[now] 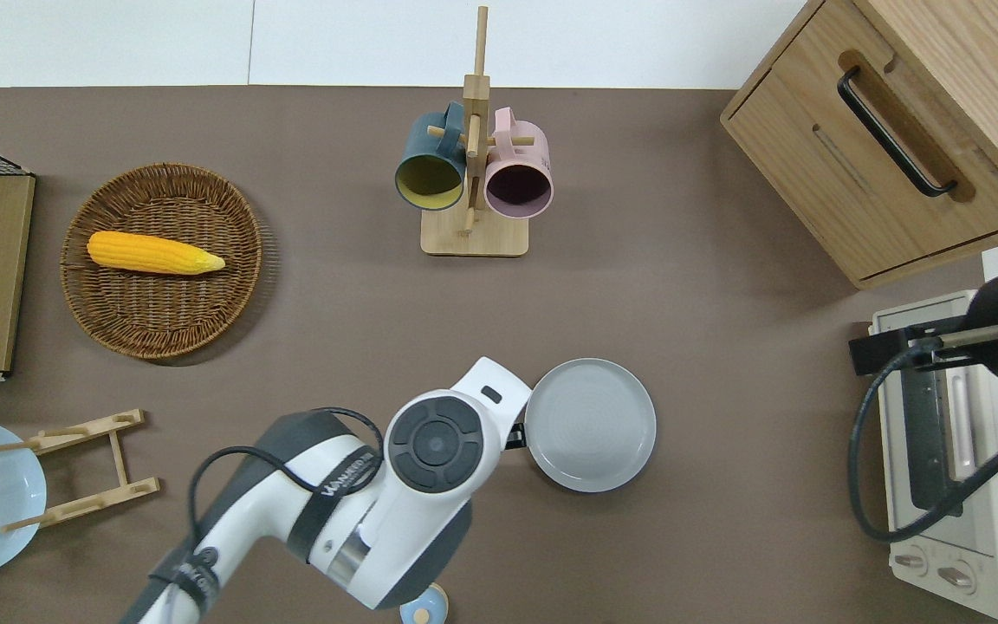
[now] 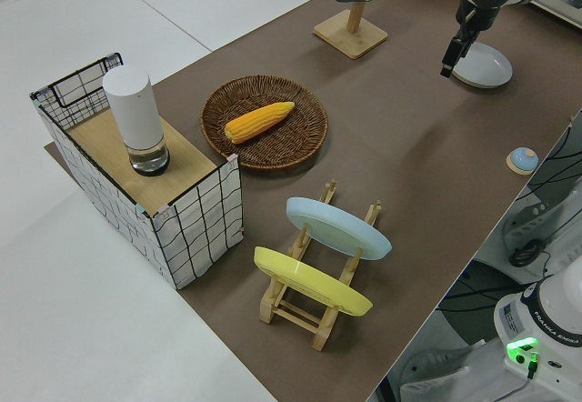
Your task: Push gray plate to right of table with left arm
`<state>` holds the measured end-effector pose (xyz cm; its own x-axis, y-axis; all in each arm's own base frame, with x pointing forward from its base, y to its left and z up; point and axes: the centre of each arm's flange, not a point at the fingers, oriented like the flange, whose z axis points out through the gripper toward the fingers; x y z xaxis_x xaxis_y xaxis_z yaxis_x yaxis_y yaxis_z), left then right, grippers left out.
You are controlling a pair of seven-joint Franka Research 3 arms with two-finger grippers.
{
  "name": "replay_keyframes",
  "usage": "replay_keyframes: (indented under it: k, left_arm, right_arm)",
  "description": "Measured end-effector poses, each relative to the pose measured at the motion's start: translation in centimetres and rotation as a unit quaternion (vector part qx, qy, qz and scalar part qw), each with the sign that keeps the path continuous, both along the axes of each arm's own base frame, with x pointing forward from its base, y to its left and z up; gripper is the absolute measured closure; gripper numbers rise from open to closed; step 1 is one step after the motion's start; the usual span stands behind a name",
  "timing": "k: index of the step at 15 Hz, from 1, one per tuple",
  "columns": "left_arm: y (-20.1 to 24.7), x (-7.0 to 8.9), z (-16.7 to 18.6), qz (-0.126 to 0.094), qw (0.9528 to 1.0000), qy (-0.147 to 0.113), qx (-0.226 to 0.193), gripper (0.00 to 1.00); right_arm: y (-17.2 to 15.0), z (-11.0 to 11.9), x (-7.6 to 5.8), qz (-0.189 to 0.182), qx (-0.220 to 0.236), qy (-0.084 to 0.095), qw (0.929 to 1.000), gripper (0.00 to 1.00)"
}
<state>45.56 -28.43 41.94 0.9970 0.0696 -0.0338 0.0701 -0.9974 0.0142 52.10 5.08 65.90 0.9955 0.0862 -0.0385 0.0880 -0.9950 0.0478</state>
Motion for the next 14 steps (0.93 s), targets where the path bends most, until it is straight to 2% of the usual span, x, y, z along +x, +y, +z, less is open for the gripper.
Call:
replay_keyframes:
  k: [4,7,14]
  left_arm:
    - [7.3,2.8,1.1,-0.014,0.9998,0.01,0.008,0.0]
    - [12.1,4.3,1.8,-0.007,0.9999,0.008,0.007,0.0]
    - [19.7,6.0,5.6,0.004,0.9999,-0.013,0.002,0.0]
  right_arm:
    - [0.0,0.0,0.0,0.0,0.0,0.0,1.0,0.0]
    - [0.0,0.0,0.0,0.0,0.0,0.0,1.0,0.0]
    - [0.0,0.0,0.0,0.0,0.0,0.0,1.0,0.0]
